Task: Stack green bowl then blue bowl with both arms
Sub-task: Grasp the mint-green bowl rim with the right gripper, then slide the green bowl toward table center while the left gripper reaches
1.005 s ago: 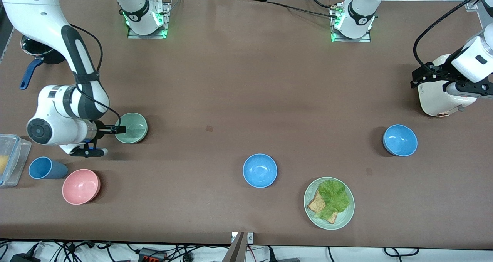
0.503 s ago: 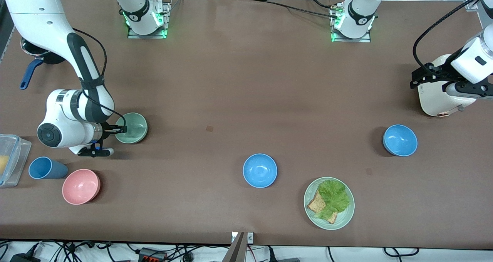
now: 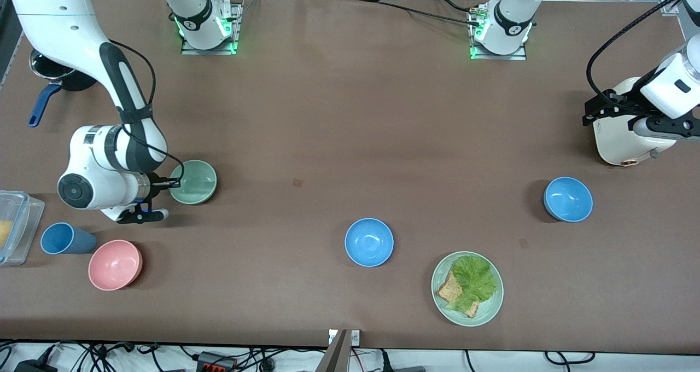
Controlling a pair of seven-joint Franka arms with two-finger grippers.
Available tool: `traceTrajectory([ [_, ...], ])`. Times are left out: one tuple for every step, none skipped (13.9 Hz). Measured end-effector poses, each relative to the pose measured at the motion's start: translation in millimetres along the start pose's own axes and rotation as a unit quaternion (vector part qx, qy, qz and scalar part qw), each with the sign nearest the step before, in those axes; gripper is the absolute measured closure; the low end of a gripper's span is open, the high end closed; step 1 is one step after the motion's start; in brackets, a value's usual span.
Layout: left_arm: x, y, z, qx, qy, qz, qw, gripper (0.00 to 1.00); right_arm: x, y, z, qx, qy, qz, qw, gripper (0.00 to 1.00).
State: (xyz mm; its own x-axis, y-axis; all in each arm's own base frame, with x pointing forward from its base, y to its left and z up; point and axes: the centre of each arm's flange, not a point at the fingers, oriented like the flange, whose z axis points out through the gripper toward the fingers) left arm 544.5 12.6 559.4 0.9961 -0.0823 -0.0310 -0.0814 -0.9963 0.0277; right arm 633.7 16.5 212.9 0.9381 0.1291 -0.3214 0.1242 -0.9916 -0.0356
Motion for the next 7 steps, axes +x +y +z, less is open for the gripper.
traceTrajectory([
  [0.0,-0.1,0.0,0.0,0.0,0.0,1.0,0.0,2.3,-20.4,-2.6,0.001,0.0,-0.018,1.0,0.95],
  [0.0,-0.2,0.0,0.0,0.0,0.0,1.0,0.0,5.2,-48.4,-10.5,0.003,0.0,-0.04,0.999,0.95],
  [0.1,-0.2,-0.2,0.0,0.0,0.0,1.0,0.0,7.8,-81.7,-23.1,0.004,0.003,-0.066,0.998,0.95],
  [0.1,-0.3,-0.3,0.0,0.0,0.0,1.0,0.0,9.1,-117.4,-37.6,0.002,0.009,-0.089,0.996,0.95],
  [0.1,-0.4,-0.3,0.0,0.0,0.0,1.0,0.0,8.3,-151.9,-48.9,-0.002,0.015,-0.104,0.994,0.95],
  [0.1,-0.5,-0.4,0.0,0.0,0.0,1.0,0.0,5.0,-186.3,-54.0,-0.008,0.019,-0.116,0.993,0.95],
  [0.2,-0.6,-0.6,0.0,0.001,-0.001,1.0,0.0,-0.6,-219.9,-52.4,-0.013,0.02,-0.121,0.992,0.95],
])
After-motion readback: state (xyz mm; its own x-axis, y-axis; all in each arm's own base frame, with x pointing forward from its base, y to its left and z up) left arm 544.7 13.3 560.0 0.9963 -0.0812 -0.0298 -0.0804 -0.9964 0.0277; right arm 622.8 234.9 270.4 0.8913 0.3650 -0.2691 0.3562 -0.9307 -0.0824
